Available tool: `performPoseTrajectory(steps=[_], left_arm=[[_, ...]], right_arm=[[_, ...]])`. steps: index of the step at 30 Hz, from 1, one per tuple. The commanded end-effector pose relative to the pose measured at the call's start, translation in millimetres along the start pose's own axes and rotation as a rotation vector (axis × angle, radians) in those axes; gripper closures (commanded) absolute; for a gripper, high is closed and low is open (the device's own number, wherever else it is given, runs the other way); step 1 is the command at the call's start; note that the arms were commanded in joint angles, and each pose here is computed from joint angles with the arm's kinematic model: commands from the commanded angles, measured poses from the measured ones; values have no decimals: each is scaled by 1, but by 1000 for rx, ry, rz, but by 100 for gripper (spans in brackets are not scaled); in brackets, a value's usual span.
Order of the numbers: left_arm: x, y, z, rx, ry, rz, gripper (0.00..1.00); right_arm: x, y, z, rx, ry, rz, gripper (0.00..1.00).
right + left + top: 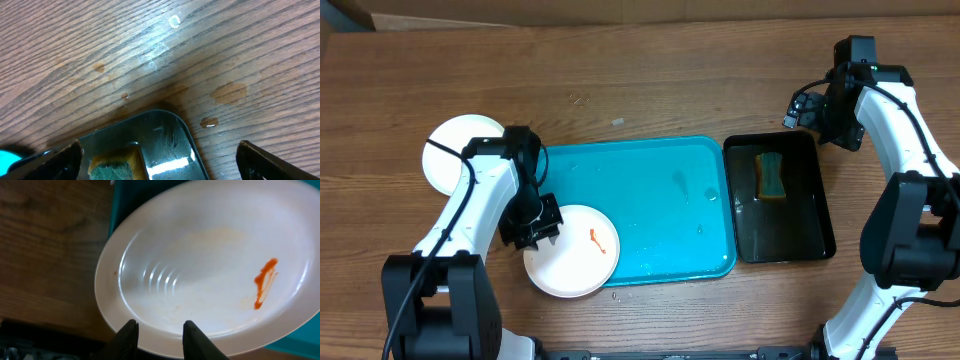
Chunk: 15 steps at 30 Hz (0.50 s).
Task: Clean dirty plates on tray and stack at the side
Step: 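Move the left gripper to the last white plate and grip its edge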
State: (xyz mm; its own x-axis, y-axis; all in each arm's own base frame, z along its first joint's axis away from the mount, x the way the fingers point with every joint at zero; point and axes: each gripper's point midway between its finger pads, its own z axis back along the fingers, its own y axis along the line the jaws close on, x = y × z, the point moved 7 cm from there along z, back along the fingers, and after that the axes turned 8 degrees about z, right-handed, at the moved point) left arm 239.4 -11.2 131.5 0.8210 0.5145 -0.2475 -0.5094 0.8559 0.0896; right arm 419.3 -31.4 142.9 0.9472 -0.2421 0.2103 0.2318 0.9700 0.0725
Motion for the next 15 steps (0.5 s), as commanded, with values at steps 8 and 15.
performPoseTrajectory(steps=[8, 15], left_arm=[[-31, 43, 49, -26, -297, 153, 61], [-33, 50, 25, -67, -378, 262, 59]], right_arm=[[5, 2, 11, 1, -37, 0, 0], [5, 2, 11, 0, -37, 0, 0]])
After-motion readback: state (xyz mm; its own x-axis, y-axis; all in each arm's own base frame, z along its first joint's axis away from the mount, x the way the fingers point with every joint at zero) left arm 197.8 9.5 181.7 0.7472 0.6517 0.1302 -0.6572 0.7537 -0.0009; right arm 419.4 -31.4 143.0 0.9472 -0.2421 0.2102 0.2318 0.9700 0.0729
